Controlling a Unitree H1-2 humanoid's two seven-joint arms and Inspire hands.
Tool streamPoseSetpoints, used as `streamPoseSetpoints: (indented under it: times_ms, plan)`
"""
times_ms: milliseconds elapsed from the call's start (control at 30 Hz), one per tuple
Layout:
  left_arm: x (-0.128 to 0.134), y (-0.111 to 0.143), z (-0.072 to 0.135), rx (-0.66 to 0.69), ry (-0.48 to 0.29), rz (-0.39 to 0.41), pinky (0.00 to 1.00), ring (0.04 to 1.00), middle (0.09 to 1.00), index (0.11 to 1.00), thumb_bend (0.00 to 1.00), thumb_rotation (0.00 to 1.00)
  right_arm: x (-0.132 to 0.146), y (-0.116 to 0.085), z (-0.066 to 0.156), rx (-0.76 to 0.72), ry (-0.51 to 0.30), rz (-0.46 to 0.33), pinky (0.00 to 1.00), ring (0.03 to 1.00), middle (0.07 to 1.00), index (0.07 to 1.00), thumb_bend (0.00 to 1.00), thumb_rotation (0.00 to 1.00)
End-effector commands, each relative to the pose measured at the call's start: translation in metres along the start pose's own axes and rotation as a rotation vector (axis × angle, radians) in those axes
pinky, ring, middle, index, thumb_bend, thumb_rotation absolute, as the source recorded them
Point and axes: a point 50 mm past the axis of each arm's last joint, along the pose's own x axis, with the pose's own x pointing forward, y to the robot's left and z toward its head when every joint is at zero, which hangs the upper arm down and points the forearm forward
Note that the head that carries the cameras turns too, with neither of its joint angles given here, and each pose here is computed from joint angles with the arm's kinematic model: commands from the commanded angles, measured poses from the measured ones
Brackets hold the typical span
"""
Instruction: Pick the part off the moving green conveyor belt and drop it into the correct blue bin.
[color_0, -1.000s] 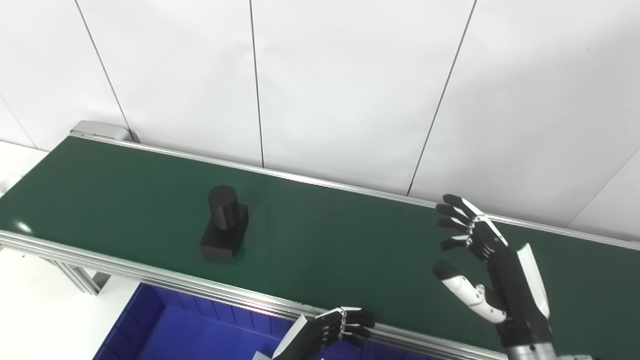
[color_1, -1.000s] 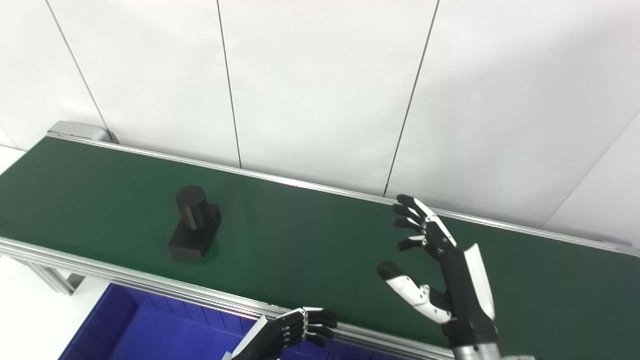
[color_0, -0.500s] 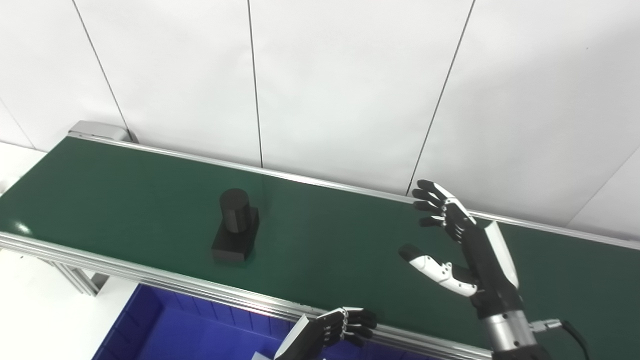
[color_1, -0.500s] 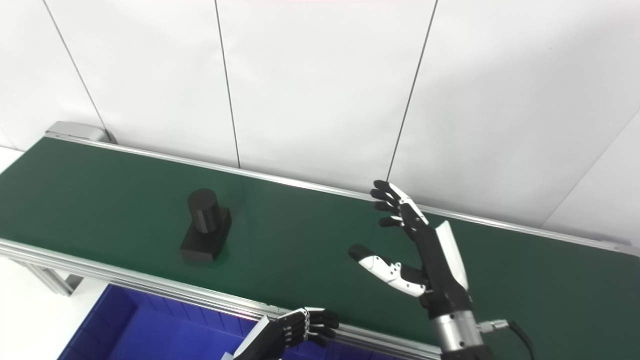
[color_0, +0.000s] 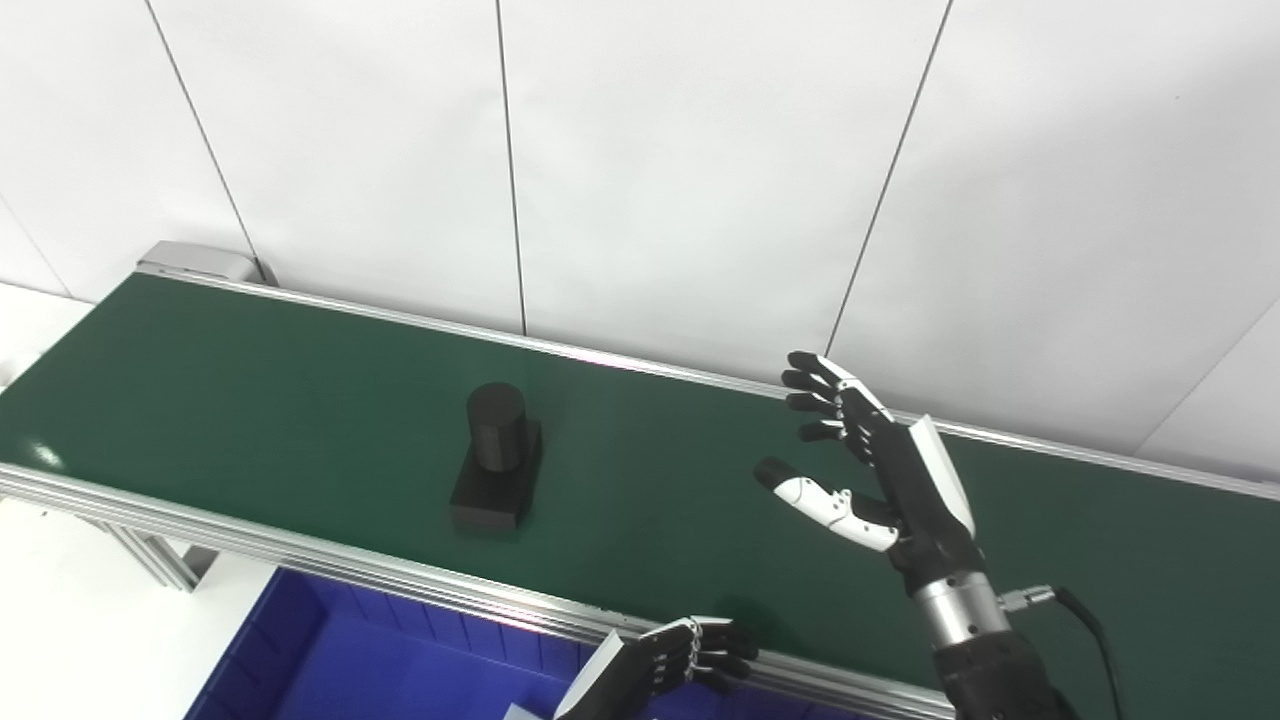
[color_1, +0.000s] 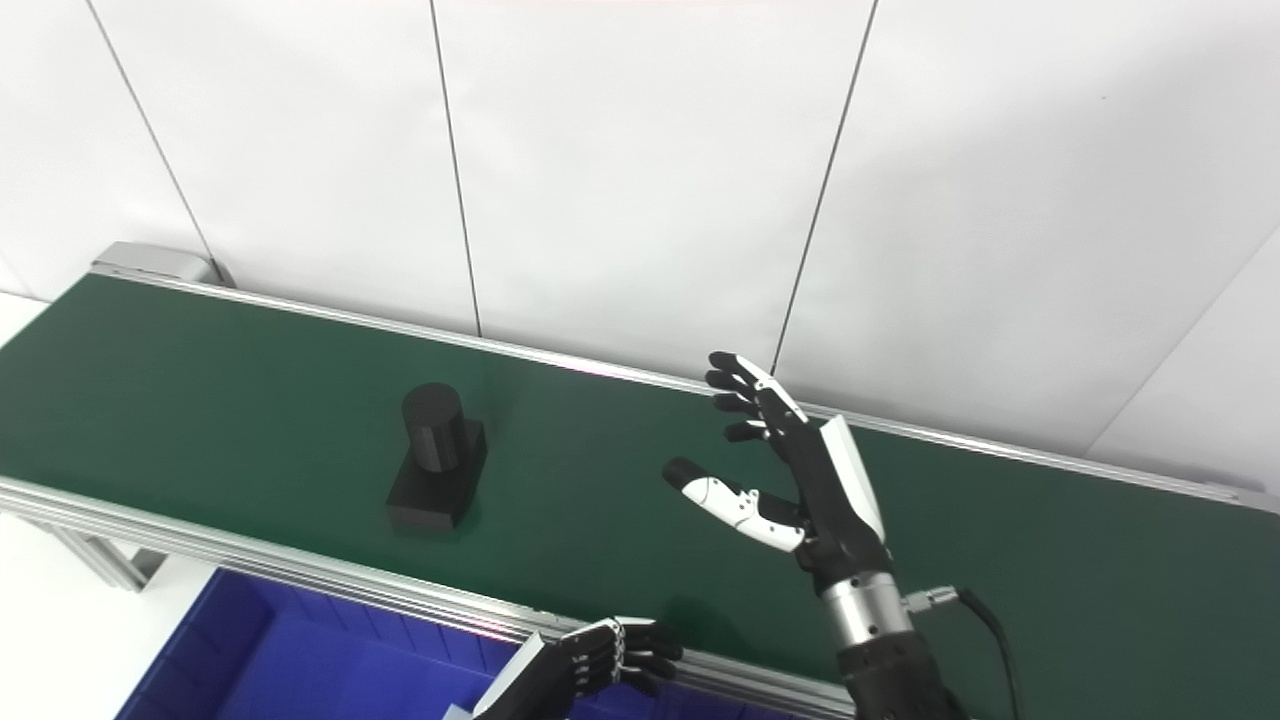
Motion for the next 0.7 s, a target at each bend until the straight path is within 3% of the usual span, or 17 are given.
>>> streamPoseSetpoints:
  times_ms: [0, 667]
  plan:
    - [0.008, -0.005, 0.009, 0.000, -0.072, 0.003, 0.65, 0.704, 0.741, 0.748, 0.86, 0.62, 0.019, 0.001, 0.017, 0.001, -0.085, -0.008, 0.69, 0.802, 0.830, 0.874, 0.63, 0.47]
    - [-0.002, -0.010, 0.014, -0.004, -0.080, 0.008, 0.64, 0.700, 0.743, 0.745, 0.87, 0.61, 0.069, 0.047, 0.022, -0.059, -0.057, 0.108, 0.75, 0.822, 0.826, 0.866, 0.68, 0.46]
